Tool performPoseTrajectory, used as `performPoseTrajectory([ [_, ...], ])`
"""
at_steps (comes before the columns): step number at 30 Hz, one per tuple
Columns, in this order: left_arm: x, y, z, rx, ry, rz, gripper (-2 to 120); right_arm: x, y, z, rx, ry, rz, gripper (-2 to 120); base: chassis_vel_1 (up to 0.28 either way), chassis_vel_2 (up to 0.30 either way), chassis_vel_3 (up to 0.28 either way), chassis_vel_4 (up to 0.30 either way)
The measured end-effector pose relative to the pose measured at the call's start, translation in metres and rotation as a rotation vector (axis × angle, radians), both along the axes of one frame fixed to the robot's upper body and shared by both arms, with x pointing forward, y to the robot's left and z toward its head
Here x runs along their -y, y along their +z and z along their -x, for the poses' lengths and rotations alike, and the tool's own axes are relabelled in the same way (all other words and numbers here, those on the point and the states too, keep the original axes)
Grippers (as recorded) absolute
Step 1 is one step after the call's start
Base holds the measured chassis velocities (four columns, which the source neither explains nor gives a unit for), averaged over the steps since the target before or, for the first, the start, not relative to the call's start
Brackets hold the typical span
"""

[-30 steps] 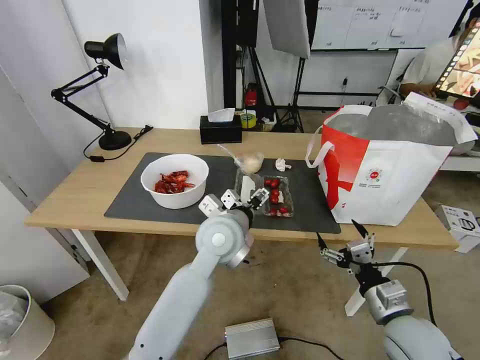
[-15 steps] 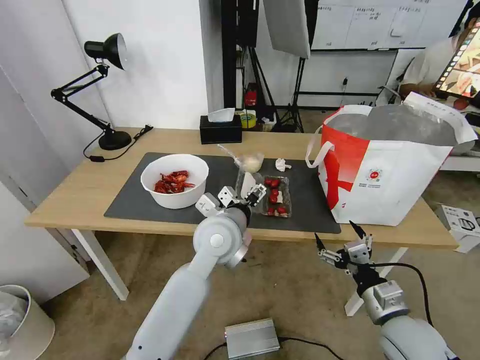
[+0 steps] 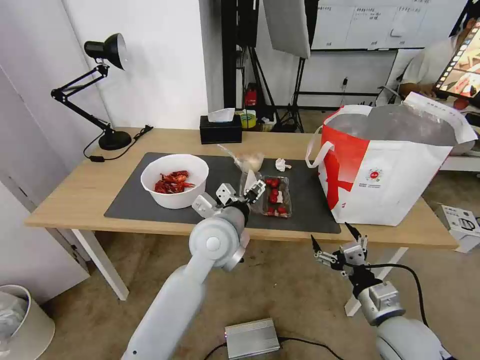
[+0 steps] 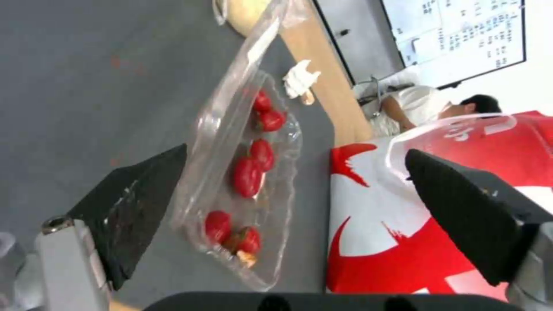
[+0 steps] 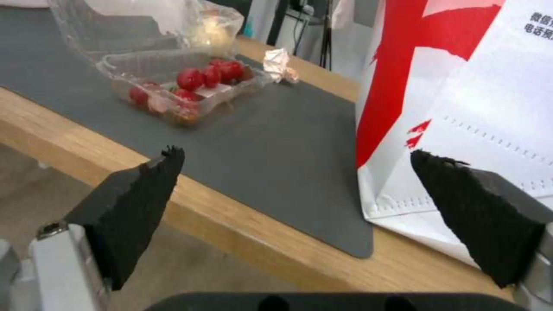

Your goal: Pick up the trash from the table and place it into the takeout bag.

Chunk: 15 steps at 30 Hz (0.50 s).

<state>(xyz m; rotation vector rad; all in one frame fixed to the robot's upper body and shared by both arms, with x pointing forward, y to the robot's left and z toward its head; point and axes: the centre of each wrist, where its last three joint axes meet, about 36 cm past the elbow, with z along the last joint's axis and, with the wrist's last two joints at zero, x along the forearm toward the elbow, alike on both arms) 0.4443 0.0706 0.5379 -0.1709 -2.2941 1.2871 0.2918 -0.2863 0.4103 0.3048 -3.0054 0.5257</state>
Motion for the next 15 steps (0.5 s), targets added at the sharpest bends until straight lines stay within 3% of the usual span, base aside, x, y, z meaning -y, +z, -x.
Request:
performPoseTrajectory([
  [15, 0.006, 0.012, -0.005, 0.034, -0.057, 0.018, 100, 0.002, 0.001, 0.0, 0.004, -0.002, 0.002, 100, 0.0, 0.0, 0.0, 0.0],
])
